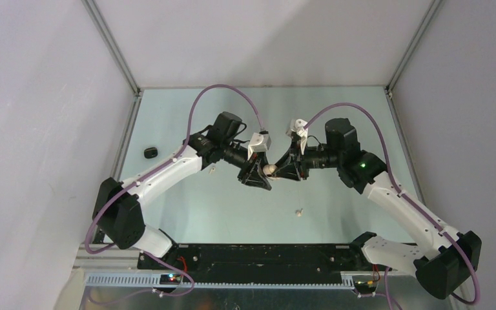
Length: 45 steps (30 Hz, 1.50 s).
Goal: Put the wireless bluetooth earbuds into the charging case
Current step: Pick up the charging case at the center of the board, then open the charging case.
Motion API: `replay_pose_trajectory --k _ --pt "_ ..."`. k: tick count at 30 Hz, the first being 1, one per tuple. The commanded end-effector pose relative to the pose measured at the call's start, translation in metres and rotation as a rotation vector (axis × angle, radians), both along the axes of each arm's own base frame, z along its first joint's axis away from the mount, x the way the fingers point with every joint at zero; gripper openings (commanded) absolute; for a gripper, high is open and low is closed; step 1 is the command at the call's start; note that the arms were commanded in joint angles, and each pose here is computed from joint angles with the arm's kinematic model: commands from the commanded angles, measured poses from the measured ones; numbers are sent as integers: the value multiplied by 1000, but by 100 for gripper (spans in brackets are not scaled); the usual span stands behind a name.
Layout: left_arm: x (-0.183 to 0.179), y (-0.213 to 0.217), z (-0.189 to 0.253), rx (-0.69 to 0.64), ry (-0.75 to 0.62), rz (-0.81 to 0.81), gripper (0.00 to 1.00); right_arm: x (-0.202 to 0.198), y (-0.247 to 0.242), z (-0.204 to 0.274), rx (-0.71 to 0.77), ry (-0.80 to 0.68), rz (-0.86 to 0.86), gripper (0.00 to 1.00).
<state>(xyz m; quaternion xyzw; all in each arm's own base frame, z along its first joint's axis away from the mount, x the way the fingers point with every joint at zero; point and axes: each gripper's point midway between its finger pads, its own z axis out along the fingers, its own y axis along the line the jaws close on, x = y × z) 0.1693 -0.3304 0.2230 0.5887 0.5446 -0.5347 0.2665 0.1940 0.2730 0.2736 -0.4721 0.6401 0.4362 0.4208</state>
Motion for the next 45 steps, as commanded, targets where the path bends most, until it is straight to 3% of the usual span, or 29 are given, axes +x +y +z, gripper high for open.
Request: replay_pose_trajectory --k 1,9,15,35,37,38,39,41,45 --pt "-6 -5 27 -68 -20 -41 47 1 -2 8 21 -55 5 1" --pt "-5 -5 27 -70 -24 -35 57 -5 -2 5 16 -40 34 1" --pt "-3 -5 28 -72 -26 -28 57 -6 -3 -2 4 -25 42 1" --pt "-5 -5 30 -82 -9 -37 15 -8 -5 -1 13 -21 55 2" --pt "-5 -5 30 -80 -9 -37 20 -8 -5 -1 13 -22 52 2" --pt "-5 -5 29 -79 -8 -36 26 -7 -5 -1 14 -22 49 2" --pt "-5 -5 29 -78 -6 -36 40 -6 -5 -1 12 -24 41 2" --pt "-5 -6 29 -79 -3 -34 48 -5 -5 -1 11 -27 33 2" --pt "-5 -7 29 -80 9 -36 46 -4 -5 -1 15 -39 25 1"
